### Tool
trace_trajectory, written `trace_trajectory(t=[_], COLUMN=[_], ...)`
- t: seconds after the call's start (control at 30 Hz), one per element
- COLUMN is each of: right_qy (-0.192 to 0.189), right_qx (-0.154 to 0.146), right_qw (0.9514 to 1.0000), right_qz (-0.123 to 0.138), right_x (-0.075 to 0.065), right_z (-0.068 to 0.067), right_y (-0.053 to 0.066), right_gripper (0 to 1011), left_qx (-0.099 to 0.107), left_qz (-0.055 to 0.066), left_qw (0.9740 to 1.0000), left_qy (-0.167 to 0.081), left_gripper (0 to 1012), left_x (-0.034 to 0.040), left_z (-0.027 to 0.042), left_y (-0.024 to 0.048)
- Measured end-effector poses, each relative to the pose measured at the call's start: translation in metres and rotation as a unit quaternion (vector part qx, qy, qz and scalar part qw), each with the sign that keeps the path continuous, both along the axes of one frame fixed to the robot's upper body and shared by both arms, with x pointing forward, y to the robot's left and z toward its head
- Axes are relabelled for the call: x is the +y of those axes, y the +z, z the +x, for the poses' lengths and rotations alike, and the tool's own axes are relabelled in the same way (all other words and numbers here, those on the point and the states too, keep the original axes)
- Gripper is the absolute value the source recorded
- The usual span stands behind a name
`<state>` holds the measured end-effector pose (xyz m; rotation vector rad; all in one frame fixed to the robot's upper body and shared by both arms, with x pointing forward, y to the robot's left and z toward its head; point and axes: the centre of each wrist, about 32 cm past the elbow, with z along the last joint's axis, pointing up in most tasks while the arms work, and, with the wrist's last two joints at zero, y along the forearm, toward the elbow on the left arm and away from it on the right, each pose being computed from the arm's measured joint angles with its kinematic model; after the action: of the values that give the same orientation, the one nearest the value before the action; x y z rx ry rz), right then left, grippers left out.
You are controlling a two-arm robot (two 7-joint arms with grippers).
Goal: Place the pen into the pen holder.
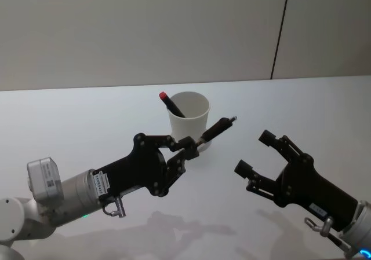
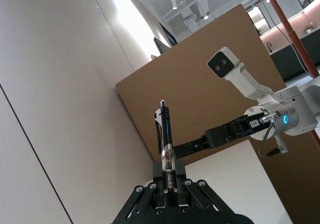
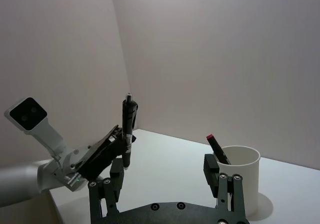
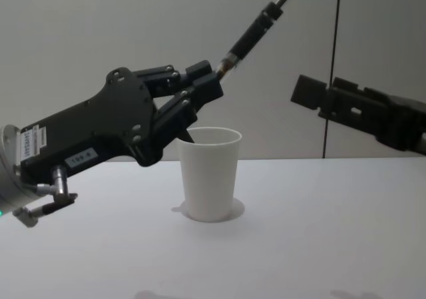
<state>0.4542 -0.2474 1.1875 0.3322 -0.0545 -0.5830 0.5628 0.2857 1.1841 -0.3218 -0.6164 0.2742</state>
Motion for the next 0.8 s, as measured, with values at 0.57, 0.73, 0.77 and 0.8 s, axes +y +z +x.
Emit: trace_trajectory(t=[0.57,0.73,0.77,0.8], right_qy=[0.017,0.018,0.018,0.018], right_qx=[-0.005,-0.008,-0.009,-0.01], right_qw=[0.9998,0.9998,0.9998,0.9998], right_qz=[0.006,0.0,-0.001,-0.001], right_x=[0.002,0.004,0.004,0.005], right_z=[0.004,0.01,0.011,0.012], right_y=[0.001,0.001,0.001,0.001], right_gripper=[1002,1002,1002,1002], left_qx=[0.0,0.0,0.0,0.0], left_qz=[0.0,0.0,0.0,0.0], left_qw=[1.0,1.0,1.0,1.0], left_qy=[0.0,0.0,0.0,0.0], left_gripper=[144,144,144,144], left_x=[0.0001,0.0001,0.0001,0.0001], left_z=[0.0,0.0,0.0,0.0], left_y=[0.0,0.0,0.0,0.0])
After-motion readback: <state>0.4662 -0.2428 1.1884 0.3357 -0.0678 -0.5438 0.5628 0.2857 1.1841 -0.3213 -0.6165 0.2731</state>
